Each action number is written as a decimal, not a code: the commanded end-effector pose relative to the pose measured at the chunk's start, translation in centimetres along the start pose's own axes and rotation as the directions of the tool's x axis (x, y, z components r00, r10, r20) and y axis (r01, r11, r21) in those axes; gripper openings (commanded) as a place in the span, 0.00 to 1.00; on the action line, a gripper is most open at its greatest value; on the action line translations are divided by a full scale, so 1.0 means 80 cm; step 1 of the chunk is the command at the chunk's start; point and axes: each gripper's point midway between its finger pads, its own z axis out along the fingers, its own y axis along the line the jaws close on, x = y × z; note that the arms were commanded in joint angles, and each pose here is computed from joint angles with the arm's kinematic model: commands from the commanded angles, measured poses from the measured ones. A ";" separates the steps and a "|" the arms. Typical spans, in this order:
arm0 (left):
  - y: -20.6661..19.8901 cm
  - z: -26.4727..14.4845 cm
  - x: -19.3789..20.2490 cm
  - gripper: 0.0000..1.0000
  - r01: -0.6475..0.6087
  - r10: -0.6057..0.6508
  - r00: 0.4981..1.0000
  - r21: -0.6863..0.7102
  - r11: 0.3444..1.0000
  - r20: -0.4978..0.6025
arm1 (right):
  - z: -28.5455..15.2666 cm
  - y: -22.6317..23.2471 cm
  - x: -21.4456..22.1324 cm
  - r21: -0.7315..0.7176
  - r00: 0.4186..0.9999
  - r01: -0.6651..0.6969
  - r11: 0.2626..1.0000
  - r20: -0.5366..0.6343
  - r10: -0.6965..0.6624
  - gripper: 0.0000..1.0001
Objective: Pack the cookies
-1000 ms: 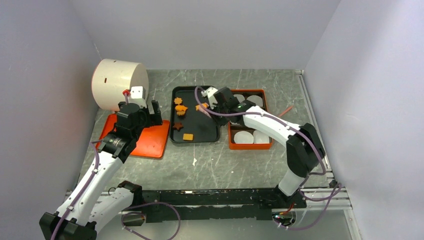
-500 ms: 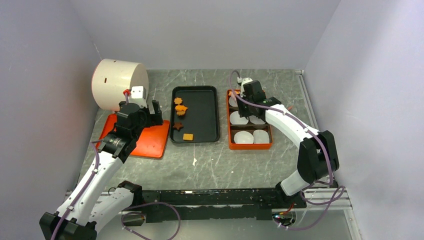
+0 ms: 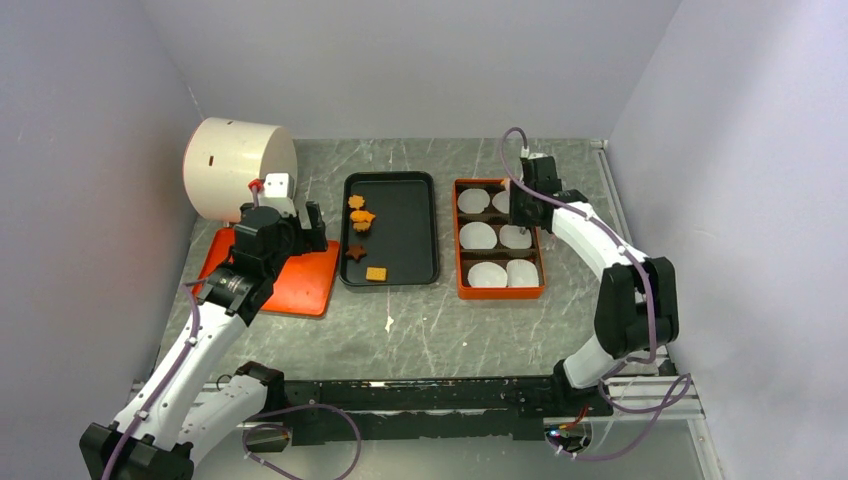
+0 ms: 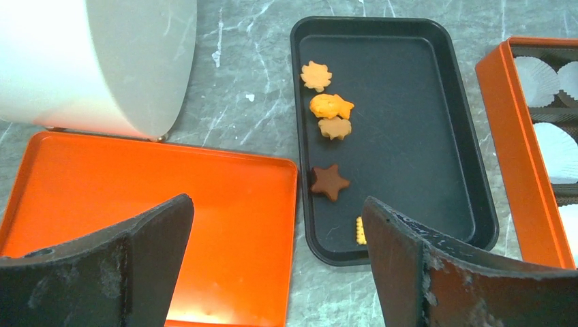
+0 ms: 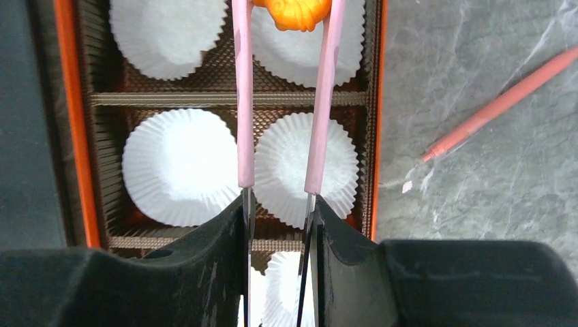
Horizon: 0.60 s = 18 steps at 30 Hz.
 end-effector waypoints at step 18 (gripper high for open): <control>-0.004 0.005 -0.004 0.98 -0.023 0.023 1.000 0.026 0.999 0.017 | 0.056 -0.013 -0.005 0.045 0.998 -0.028 0.999 -0.058 0.031 0.03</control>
